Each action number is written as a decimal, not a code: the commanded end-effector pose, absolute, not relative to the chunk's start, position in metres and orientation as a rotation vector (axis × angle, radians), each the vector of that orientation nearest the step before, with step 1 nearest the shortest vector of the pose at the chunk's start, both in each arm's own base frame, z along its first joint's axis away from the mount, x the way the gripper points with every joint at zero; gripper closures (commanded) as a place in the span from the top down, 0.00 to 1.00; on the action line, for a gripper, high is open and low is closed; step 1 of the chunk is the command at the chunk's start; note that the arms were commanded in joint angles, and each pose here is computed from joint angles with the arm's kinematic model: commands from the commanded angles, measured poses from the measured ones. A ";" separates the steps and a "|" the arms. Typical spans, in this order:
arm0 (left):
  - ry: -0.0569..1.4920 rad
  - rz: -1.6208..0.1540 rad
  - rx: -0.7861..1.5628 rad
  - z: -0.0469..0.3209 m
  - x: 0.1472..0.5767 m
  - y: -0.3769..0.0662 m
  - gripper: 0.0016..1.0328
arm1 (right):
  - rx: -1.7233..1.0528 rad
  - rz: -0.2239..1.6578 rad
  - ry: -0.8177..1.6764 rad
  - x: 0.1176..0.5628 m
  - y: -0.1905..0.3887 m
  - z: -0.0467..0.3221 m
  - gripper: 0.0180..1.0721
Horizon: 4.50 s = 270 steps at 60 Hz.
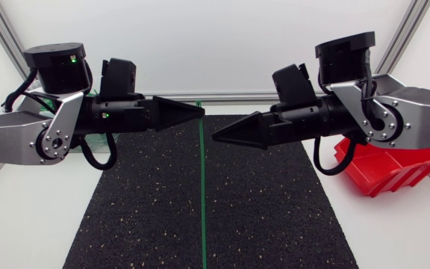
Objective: Take a green cable tie from the red box, thread the tail through the head to close it, then place it in the transparent bin on the left.
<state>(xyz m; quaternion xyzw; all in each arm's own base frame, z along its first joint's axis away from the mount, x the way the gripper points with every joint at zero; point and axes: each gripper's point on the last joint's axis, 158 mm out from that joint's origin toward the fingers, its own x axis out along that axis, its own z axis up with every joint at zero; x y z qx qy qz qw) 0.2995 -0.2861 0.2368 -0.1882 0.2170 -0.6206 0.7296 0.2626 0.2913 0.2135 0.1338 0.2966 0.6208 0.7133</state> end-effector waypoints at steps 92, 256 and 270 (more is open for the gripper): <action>0.751 -1.419 -0.625 0.212 0.341 -0.237 0.03 | -1.303 1.086 -0.136 0.319 0.240 0.150 0.96; 0.860 -1.428 -0.674 0.187 0.329 -0.251 0.03 | -1.644 1.342 -0.999 0.126 0.373 0.076 0.35; 0.854 -1.427 -0.672 0.189 0.328 -0.250 0.03 | -1.650 1.339 -0.991 0.127 0.372 0.075 0.06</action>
